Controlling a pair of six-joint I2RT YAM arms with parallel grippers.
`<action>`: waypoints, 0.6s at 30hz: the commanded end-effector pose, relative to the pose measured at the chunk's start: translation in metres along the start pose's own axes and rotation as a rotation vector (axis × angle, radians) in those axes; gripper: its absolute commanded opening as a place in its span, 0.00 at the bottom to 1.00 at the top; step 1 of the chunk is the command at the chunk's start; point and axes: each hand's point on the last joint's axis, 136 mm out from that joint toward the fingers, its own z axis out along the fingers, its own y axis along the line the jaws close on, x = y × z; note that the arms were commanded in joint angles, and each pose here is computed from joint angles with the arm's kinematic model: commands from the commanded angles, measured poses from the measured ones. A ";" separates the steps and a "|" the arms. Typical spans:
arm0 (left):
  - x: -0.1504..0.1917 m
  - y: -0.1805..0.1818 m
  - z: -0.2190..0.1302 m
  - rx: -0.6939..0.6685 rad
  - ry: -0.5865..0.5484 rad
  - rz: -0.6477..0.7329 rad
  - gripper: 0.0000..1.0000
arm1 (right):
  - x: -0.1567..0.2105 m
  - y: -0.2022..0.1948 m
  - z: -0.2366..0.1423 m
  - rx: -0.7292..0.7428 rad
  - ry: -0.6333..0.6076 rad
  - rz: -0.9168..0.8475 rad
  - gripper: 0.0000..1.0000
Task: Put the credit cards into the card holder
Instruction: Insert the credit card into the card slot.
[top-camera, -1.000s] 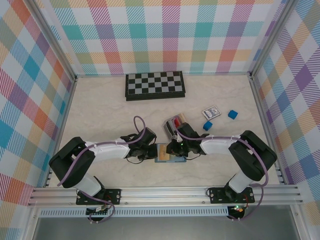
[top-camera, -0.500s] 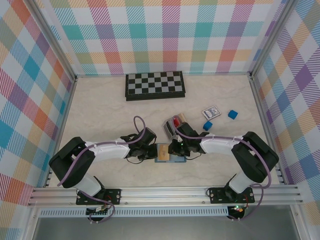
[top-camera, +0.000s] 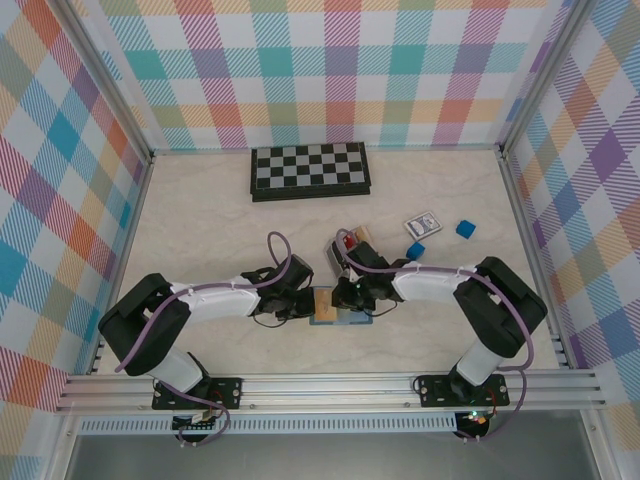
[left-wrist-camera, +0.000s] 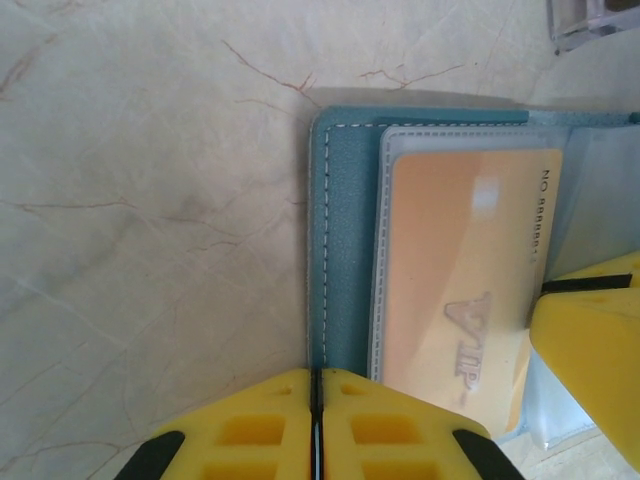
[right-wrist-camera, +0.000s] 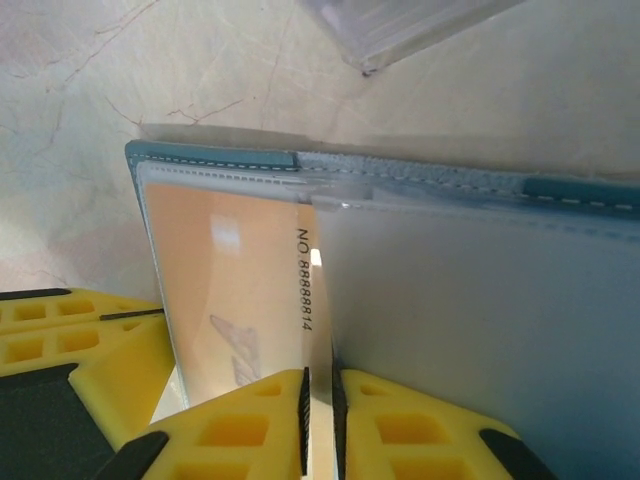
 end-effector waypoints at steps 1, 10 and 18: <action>0.011 0.018 0.011 -0.072 0.040 -0.001 0.07 | 0.003 -0.035 -0.008 0.207 -0.011 0.013 0.17; 0.017 0.031 0.013 -0.109 0.047 -0.020 0.06 | 0.016 -0.067 -0.029 0.316 -0.033 0.009 0.25; 0.017 0.034 0.012 -0.117 0.042 -0.016 0.05 | 0.013 -0.088 -0.047 0.413 -0.053 0.036 0.28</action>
